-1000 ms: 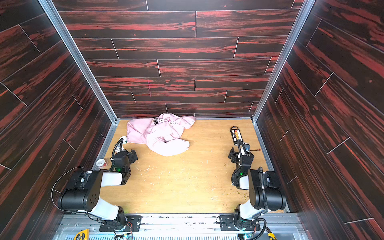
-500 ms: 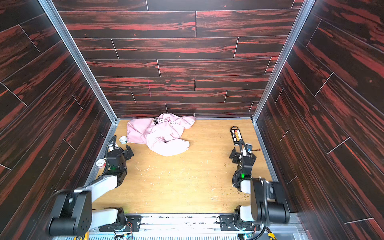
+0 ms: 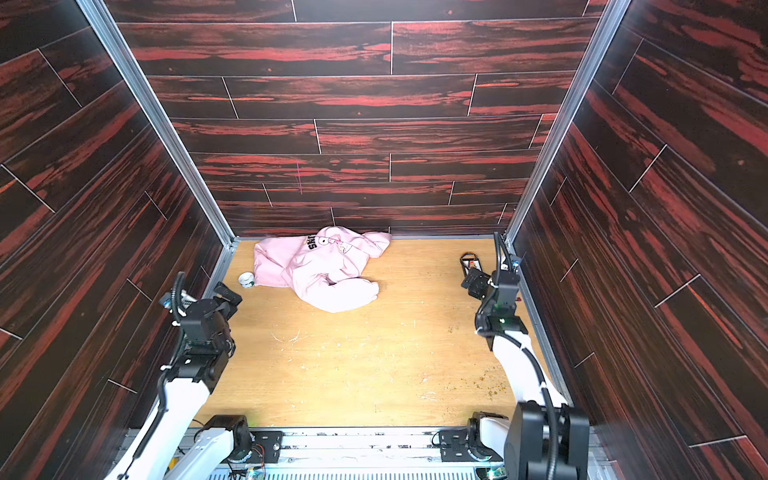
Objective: Zip up the jacket
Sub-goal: 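Reach the left gripper toward the jacket hood while the right gripper approaches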
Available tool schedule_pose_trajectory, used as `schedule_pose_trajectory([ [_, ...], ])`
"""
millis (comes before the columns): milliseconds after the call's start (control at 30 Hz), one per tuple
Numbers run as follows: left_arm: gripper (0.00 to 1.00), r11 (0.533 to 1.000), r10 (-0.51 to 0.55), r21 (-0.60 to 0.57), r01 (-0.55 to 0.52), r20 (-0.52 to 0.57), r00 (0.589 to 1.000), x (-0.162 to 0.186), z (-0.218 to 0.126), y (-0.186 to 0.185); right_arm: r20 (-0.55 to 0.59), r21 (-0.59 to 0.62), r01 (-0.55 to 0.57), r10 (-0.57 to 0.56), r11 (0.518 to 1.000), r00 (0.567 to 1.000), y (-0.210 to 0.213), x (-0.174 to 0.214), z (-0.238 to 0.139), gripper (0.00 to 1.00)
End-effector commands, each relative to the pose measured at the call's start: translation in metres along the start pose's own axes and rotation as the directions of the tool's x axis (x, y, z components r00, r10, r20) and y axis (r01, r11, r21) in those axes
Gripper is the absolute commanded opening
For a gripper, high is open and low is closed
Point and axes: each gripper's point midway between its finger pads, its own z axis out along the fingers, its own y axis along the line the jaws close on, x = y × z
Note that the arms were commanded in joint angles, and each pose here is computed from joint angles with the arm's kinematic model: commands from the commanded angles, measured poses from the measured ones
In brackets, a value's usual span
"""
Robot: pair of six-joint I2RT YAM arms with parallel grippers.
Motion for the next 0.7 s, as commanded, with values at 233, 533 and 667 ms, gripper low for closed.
schedule_pose_trajectory([
  [233,0.80,0.991,0.025,0.125,0.047,-0.519,0.854,0.085,0.001,-0.043,-0.328,-0.264,-0.159,0.066,0.951,0.942,0.051,0.065,-0.020,0.99],
  [533,0.75,0.997,-0.007,0.056,0.053,-0.617,0.787,0.106,0.068,-0.079,-0.277,-0.483,-0.042,-0.108,0.874,0.955,0.125,0.054,-0.069,0.90],
  [667,0.76,0.999,0.015,-0.015,-0.031,-0.616,0.787,0.106,0.110,-0.080,-0.233,-0.536,0.046,-0.200,0.843,0.952,0.154,0.058,-0.093,0.90],
])
